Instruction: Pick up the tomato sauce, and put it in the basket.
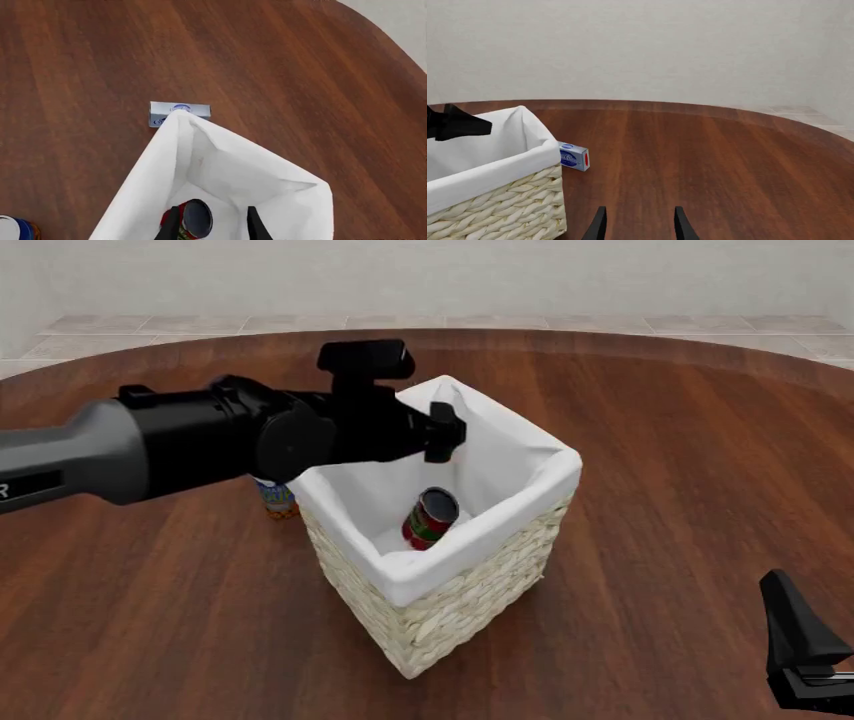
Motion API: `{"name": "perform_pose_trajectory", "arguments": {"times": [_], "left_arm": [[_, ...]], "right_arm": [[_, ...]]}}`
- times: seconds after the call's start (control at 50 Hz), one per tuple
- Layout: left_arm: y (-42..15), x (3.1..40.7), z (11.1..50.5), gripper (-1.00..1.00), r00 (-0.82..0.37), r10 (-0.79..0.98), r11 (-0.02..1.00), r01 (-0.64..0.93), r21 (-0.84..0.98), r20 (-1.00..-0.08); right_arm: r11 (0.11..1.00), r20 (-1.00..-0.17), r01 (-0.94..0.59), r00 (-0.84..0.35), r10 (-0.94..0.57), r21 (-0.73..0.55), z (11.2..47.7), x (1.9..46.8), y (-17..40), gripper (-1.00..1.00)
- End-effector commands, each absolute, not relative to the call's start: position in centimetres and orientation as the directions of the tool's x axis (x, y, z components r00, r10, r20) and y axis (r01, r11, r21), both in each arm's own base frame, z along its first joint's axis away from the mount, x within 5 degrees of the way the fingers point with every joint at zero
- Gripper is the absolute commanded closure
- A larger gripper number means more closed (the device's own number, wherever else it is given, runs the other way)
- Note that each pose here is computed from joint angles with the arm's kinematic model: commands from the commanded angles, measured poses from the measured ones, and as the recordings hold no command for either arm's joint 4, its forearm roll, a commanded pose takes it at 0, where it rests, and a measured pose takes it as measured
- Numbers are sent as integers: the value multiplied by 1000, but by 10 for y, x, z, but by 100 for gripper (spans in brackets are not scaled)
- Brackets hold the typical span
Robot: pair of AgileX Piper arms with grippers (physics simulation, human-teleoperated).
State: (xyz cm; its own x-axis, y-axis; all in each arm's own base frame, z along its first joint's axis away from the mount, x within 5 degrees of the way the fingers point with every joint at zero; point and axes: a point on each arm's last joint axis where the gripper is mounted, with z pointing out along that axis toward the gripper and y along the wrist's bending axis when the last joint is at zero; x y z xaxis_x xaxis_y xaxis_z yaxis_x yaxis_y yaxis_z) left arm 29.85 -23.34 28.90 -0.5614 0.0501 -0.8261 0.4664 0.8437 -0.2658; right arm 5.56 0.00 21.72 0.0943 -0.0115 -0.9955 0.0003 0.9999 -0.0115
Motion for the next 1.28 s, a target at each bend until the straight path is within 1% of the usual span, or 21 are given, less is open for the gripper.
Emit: {"name": "perform_pose_trajectory", "arguments": {"times": [0.02,0.34,0.66,0.9,1.12,1.28], "left_arm": [[-233,296,293,-100,-554,51,841,472,-263,-831],[-231,296,301,-100,-544,47,841,475,-261,-838],[-210,288,335,-100,-490,26,847,474,-241,-872],[-199,283,343,-100,-476,11,851,466,-241,-879],[-175,274,341,-100,-472,-14,870,429,-244,-882],[-157,261,352,-100,-446,-43,878,410,-247,-894]], "right_arm": [[1000,-995,0,94,-11,-12,217,56,0,-100],[1000,-995,0,94,-12,-12,217,56,0,-100],[1000,-995,0,95,-11,-11,217,56,0,-100],[1000,-995,0,94,-11,-11,217,56,0,-100],[1000,-995,0,94,-11,-11,217,56,0,-100],[1000,-995,0,94,-11,-11,217,56,0,-100]]}}
